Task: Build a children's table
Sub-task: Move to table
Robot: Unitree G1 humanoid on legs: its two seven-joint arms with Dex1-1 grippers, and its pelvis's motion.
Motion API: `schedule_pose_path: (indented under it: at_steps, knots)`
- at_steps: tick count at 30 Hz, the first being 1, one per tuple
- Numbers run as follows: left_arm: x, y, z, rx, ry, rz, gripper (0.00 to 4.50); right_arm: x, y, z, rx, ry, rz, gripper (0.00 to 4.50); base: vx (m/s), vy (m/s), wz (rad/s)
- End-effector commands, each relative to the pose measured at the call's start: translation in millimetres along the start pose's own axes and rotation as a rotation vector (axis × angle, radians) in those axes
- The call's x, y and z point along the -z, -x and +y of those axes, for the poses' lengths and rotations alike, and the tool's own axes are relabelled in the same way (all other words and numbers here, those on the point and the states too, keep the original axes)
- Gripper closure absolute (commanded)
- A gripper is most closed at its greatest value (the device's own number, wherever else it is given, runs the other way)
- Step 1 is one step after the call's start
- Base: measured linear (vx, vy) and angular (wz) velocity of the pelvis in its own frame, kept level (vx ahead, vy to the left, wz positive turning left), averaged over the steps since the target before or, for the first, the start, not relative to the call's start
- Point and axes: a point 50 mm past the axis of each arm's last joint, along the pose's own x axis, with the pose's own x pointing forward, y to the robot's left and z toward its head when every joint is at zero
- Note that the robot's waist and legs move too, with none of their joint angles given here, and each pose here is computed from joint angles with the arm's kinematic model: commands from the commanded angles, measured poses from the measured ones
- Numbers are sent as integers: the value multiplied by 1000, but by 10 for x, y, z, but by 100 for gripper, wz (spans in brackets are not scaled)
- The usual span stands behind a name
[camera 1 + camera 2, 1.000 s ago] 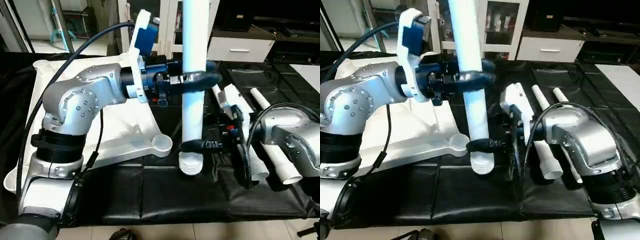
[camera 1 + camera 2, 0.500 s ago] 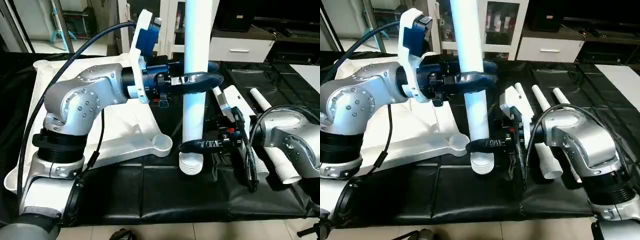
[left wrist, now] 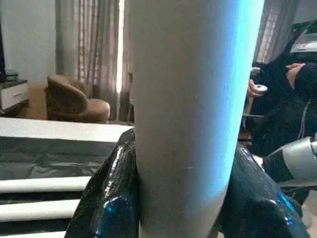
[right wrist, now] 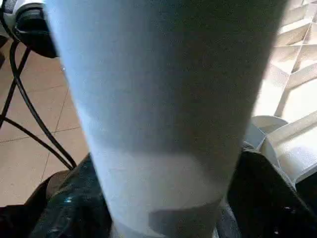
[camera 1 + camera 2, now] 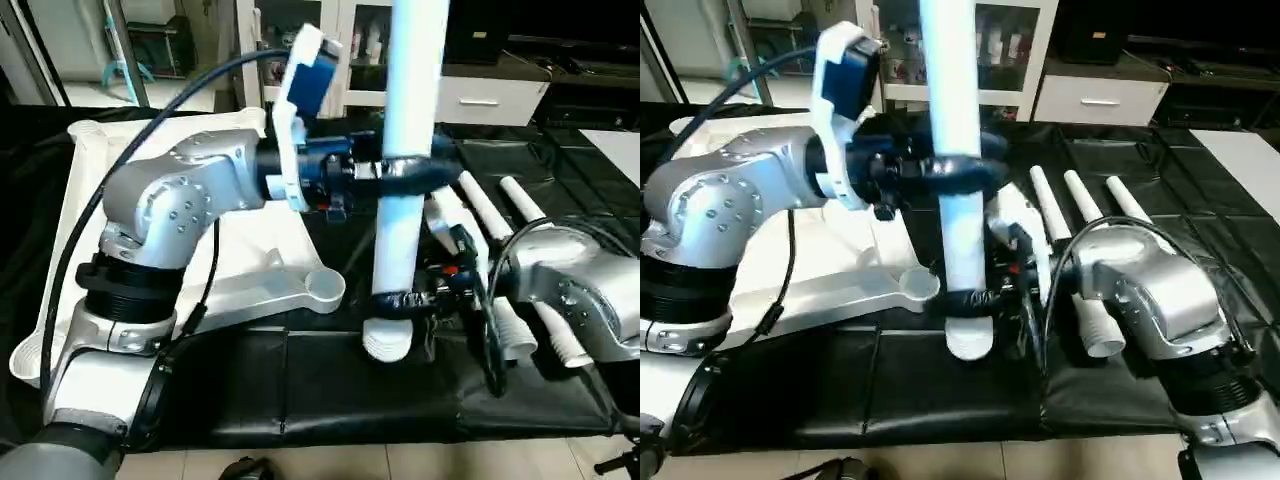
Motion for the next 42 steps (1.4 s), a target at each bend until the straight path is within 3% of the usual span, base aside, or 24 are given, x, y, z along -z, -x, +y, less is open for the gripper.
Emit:
schedule_pose_path:
  at_steps: [1, 14, 19, 21, 24, 33, 42]
  knots:
    - [-66, -53, -51, 35, -45, 17, 278, 24, 25, -5, 17, -2, 18, 162, 0, 0, 0]
    - [-39, -32, -61, 65, -54, 65, 278, 86, 35, 24, 0, 7, 64, 251, 0, 0, 0]
    - [-35, -14, -39, 58, -59, 84, 278, 93, 42, 12, 12, 21, 72, 250, 0, 0, 0]
    - [-31, -9, -41, 63, -60, 92, 278, 89, 43, 6, 18, 24, 71, 201, 0, 0, 0]
    - [-24, -2, -42, 69, -63, 106, 278, 77, 47, 0, 27, 31, 67, 173, 0, 0, 0]
    - [-14, 11, -26, 67, -70, 123, 278, 62, 94, 14, 32, 27, 51, 170, 0, 0, 0]
    - [-19, -20, -21, 73, -74, 115, 278, 98, 17, 40, 1, 12, 54, 170, 0, 0, 0]
